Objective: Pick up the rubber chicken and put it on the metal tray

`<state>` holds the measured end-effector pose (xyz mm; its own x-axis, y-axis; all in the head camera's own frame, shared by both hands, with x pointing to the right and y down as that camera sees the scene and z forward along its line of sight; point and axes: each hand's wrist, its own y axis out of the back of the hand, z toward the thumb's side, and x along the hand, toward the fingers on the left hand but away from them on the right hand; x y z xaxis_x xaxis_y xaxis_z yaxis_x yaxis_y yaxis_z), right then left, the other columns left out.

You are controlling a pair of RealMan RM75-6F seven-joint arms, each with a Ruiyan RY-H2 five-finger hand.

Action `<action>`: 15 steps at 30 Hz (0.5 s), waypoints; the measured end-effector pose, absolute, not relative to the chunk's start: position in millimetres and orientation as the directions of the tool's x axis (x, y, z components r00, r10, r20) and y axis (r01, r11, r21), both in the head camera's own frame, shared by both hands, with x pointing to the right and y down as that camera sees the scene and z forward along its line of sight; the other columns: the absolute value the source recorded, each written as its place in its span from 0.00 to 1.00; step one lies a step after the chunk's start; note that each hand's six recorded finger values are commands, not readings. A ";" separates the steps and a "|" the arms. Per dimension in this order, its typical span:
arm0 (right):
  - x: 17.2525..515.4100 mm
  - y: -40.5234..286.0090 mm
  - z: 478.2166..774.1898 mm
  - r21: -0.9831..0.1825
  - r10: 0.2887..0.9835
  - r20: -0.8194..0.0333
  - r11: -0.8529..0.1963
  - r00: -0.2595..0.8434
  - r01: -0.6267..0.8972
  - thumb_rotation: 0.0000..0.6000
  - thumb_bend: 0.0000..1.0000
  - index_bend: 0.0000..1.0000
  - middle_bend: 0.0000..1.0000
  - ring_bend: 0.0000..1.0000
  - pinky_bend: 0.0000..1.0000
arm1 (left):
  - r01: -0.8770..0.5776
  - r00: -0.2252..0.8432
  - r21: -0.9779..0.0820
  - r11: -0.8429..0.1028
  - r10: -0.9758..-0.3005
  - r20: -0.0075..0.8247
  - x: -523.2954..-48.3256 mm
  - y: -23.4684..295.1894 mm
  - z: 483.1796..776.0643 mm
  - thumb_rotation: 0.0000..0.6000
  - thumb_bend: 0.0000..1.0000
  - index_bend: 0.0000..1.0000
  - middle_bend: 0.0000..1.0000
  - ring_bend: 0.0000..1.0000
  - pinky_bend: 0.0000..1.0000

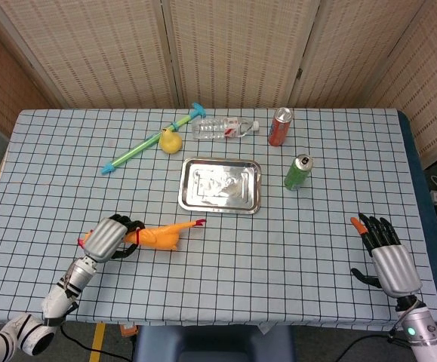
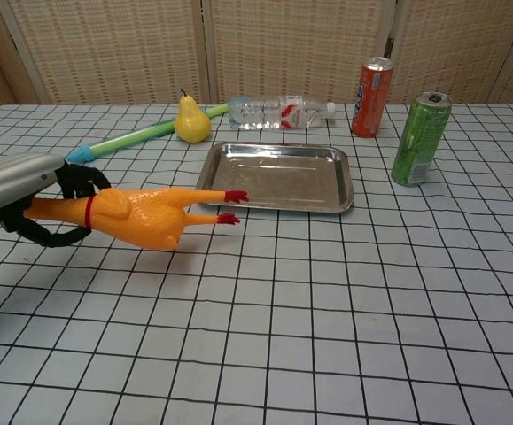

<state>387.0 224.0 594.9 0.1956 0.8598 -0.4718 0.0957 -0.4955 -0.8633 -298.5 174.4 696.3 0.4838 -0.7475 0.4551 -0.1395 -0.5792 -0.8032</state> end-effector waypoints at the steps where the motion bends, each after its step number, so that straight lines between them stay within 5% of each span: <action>1: 380.9 223.9 595.5 -0.852 0.849 -0.481 -0.512 0.218 0.111 1.00 0.11 0.00 0.00 0.00 0.00 | -0.155 0.488 -0.799 -0.581 -0.748 0.450 -296.7 175.1 695.0 1.00 0.74 0.85 0.69 0.49 0.55; 15: 274.6 186.7 596.1 -0.671 0.655 -0.564 -0.718 0.503 0.183 1.00 0.11 0.00 0.00 0.00 0.00 | -0.303 0.592 -0.663 -0.684 -0.681 0.432 -244.5 197.1 674.3 1.00 0.74 0.85 0.70 0.52 0.62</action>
<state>274.6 186.7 596.1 0.5026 0.6550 -0.5642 0.1826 -0.7183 -0.6713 -244.5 197.1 674.3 0.5916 -0.6806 0.4321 -0.3026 -0.6843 -0.6635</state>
